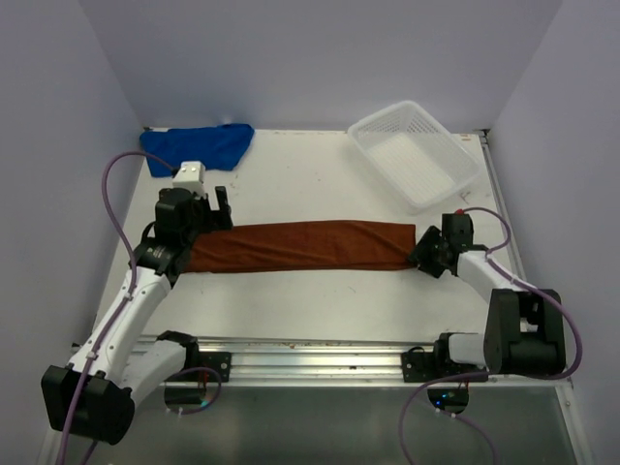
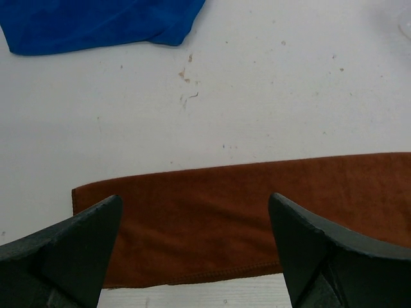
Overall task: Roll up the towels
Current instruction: Fold the towel
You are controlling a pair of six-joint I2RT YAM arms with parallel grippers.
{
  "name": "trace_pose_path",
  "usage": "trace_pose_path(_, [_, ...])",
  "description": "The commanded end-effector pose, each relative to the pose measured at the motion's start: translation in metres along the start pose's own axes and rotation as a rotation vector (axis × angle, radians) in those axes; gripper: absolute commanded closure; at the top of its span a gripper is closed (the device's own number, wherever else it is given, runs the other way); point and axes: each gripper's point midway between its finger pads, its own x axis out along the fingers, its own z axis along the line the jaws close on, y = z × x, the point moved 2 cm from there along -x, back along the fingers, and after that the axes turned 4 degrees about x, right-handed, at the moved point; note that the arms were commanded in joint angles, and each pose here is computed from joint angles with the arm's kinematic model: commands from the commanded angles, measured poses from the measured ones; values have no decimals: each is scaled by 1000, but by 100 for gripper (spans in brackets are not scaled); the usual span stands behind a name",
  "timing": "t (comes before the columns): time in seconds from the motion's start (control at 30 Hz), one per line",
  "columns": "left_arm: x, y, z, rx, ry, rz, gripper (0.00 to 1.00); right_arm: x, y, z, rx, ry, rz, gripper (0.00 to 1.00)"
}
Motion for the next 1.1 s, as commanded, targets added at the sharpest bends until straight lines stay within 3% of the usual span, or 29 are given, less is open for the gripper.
trace_pose_path(0.0, [-7, -15, 0, 17, -3, -78, 0, 5, 5, 1, 16, -26, 16, 49])
trace_pose_path(0.37, [-9, -18, -10, 19, 58, -93, 0, -16, 0, 5, -12, -72, -47, 62])
trace_pose_path(0.53, [-8, -17, -15, 21, 83, -89, 0, -17, -3, 5, -19, -62, -49, 48])
trace_pose_path(0.8, [-9, -17, -15, 20, 81, -92, 0, -1, 6, 1, -16, -49, 11, 50])
trace_pose_path(0.93, [-6, -17, -12, 10, 57, -85, 0, 2, 5, -3, -23, -31, -1, 58])
trace_pose_path(1.07, [-4, -15, -6, -6, 10, -69, 0, 0, 2, -4, -34, -23, -12, 72])
